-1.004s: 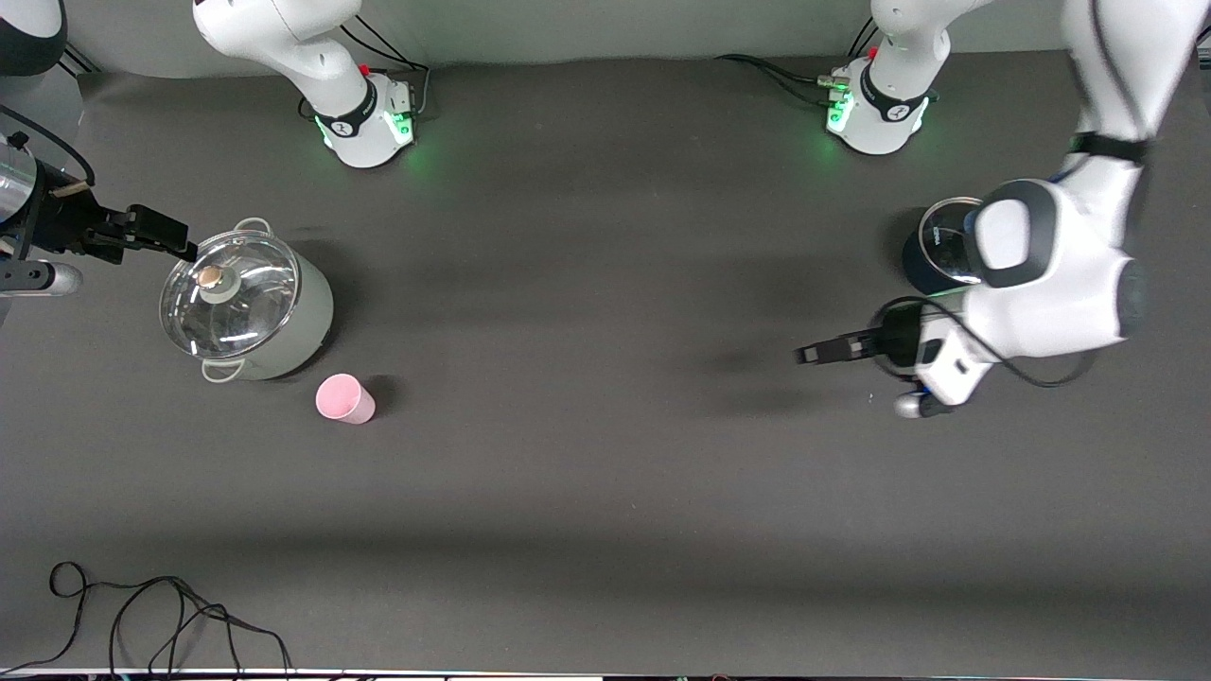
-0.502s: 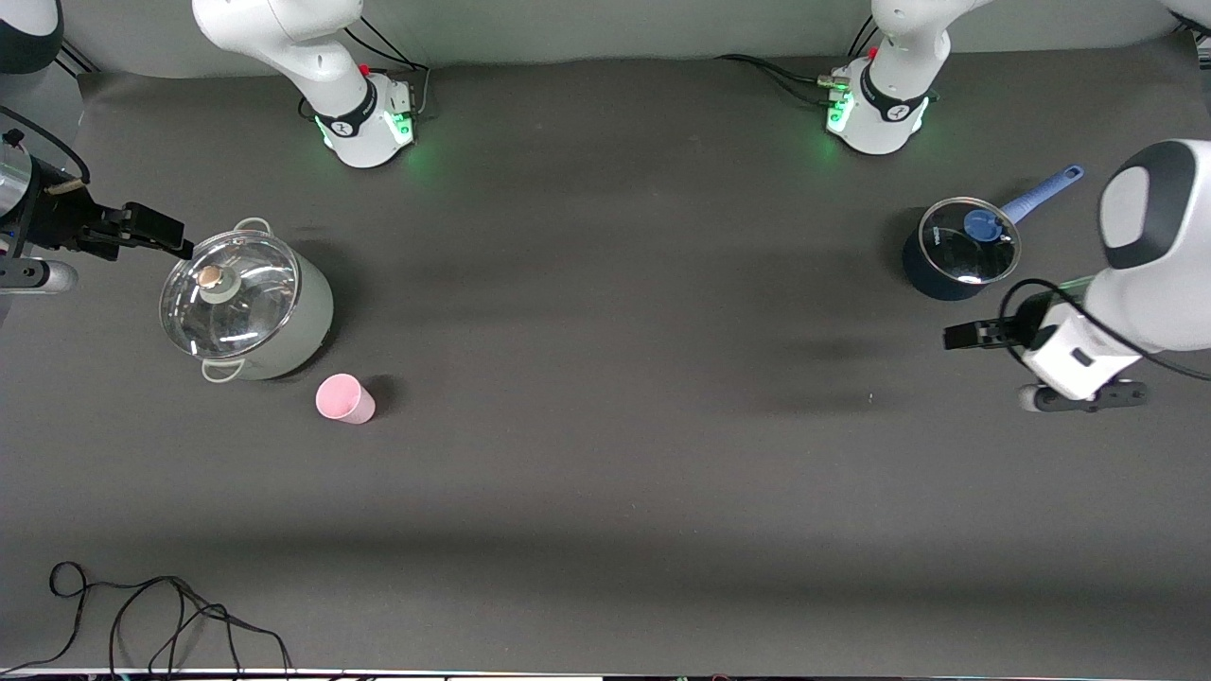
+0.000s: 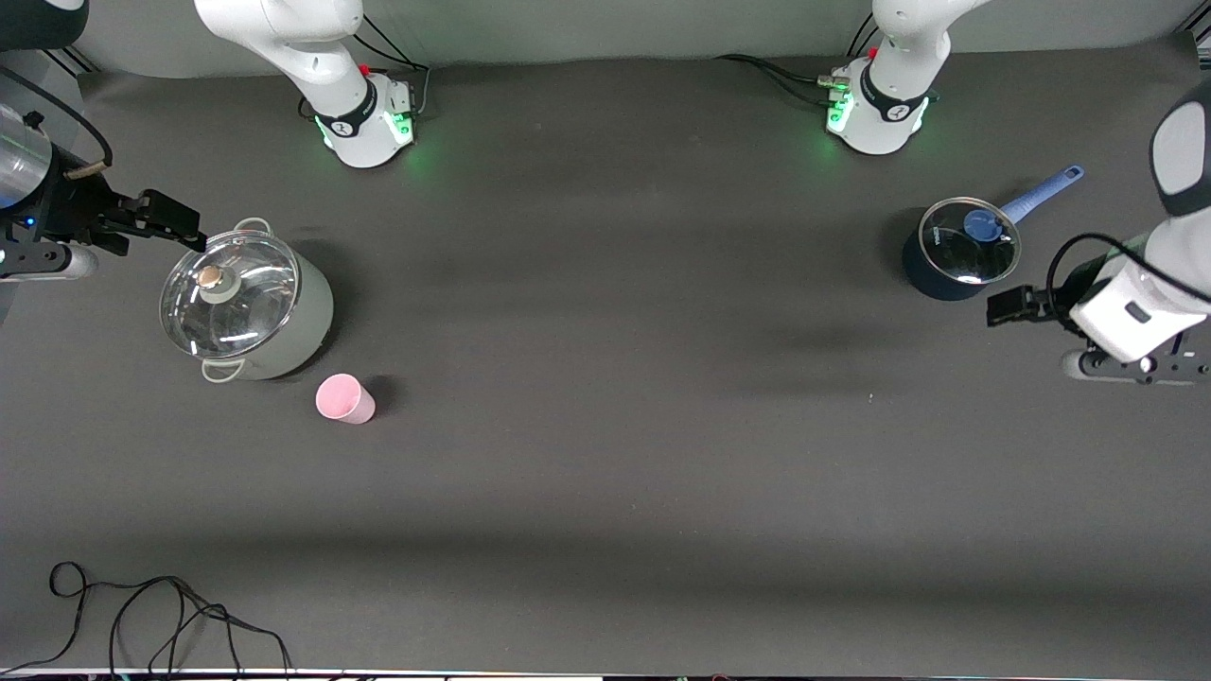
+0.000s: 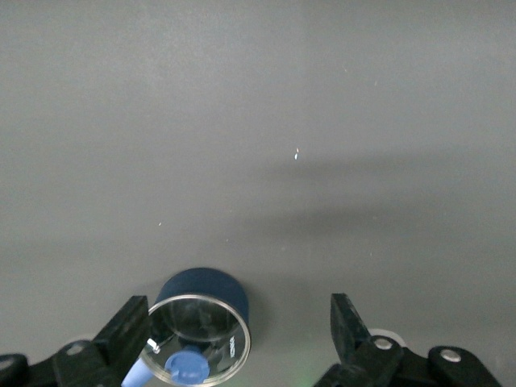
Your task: Transfer pink cup from left to right arm
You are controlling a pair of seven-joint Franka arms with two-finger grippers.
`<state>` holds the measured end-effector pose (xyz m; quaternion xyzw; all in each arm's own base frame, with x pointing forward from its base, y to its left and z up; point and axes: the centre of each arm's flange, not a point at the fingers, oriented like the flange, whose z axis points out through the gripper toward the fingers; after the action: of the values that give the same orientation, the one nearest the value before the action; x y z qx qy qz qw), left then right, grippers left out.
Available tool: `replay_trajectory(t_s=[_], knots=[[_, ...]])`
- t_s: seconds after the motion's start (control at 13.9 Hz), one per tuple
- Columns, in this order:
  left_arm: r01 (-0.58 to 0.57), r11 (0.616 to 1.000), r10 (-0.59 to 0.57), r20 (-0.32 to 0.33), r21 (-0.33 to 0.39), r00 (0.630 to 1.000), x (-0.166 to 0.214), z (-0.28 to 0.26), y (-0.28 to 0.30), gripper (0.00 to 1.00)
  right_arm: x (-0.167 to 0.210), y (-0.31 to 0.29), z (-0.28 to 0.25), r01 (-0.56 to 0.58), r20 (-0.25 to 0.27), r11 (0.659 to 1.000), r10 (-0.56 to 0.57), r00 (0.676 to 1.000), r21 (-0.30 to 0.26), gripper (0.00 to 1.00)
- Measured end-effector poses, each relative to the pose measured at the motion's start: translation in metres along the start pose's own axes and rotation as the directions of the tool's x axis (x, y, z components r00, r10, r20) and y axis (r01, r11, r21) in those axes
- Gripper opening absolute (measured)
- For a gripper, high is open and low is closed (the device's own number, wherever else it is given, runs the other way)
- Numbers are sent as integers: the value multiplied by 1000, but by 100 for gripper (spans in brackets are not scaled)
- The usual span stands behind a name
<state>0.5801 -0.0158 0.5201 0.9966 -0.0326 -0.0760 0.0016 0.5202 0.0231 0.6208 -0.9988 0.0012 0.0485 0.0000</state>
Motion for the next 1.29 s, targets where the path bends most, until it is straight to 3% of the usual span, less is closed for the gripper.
replay_trajectory(t_s=[0.5,1.29], knots=[[-7,1000,7,17,21,1000,-7,-15,-1,100,-3,4,-12,-10,-68,1000,10,998,1,100],[-13,1000,13,-13,13,1000,-11,-31,16,100,-4,6,-12,-18,-68,1000,18,998,-3,100]])
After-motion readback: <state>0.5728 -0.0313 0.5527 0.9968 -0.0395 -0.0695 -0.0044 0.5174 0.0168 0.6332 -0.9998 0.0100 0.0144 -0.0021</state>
